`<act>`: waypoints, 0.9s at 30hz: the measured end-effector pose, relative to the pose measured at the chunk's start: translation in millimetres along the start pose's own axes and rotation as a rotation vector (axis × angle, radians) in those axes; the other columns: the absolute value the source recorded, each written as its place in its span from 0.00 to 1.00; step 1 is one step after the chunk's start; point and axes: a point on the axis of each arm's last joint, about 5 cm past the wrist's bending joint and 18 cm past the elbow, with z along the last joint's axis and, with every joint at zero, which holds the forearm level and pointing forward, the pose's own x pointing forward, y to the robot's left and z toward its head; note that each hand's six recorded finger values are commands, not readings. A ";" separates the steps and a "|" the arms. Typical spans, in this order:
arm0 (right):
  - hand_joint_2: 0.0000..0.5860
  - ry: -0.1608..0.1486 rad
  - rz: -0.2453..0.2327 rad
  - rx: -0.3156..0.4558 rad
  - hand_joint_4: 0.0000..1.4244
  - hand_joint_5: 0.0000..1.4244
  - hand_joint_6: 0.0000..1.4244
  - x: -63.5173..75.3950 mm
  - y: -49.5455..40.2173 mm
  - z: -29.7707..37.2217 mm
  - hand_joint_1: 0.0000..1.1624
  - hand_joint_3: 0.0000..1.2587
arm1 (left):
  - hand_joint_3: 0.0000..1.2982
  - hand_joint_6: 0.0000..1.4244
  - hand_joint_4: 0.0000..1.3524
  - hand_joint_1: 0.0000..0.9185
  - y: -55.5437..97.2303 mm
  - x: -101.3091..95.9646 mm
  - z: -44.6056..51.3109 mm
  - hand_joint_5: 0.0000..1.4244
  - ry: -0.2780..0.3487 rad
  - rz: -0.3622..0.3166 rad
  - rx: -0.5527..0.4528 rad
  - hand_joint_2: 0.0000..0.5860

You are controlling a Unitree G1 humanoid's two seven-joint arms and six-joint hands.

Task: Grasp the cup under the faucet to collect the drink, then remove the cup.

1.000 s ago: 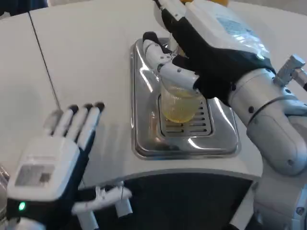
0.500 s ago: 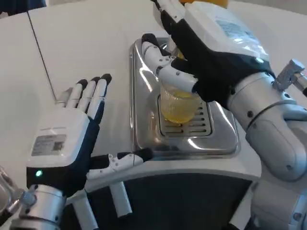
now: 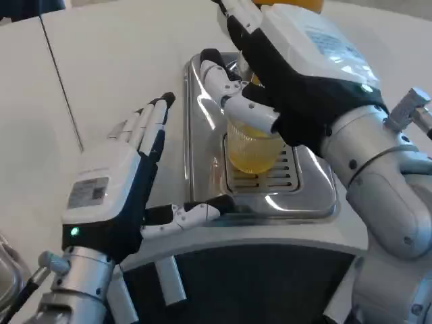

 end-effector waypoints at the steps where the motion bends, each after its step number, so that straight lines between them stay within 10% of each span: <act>1: 0.99 0.000 0.000 0.003 0.00 0.00 0.00 -0.2 0.1 -0.1 0.00 0.00 | 0.00 0.07 0.00 0.24 -0.6 0.0 0.6 0.04 -0.003 -0.001 -0.002 0.07; 8: 1.00 0.027 -0.101 0.093 0.00 0.00 0.00 -12.3 5.7 -7.2 0.00 0.00 | 0.00 0.07 0.00 0.22 -3.7 0.8 2.2 0.05 -0.015 -0.013 -0.007 0.07; 19: 1.00 0.209 -0.369 0.142 0.00 0.00 0.00 -38.3 25.7 -22.0 0.00 0.00 | 0.00 0.07 0.00 0.20 -4.0 0.5 0.9 0.05 -0.014 -0.018 -0.003 0.07; 27: 1.00 0.151 -0.495 0.198 0.00 0.00 0.00 -59.2 15.4 -20.1 0.00 0.00 | 0.00 0.08 0.00 0.19 -5.1 1.3 -0.3 0.05 -0.017 -0.024 -0.013 0.07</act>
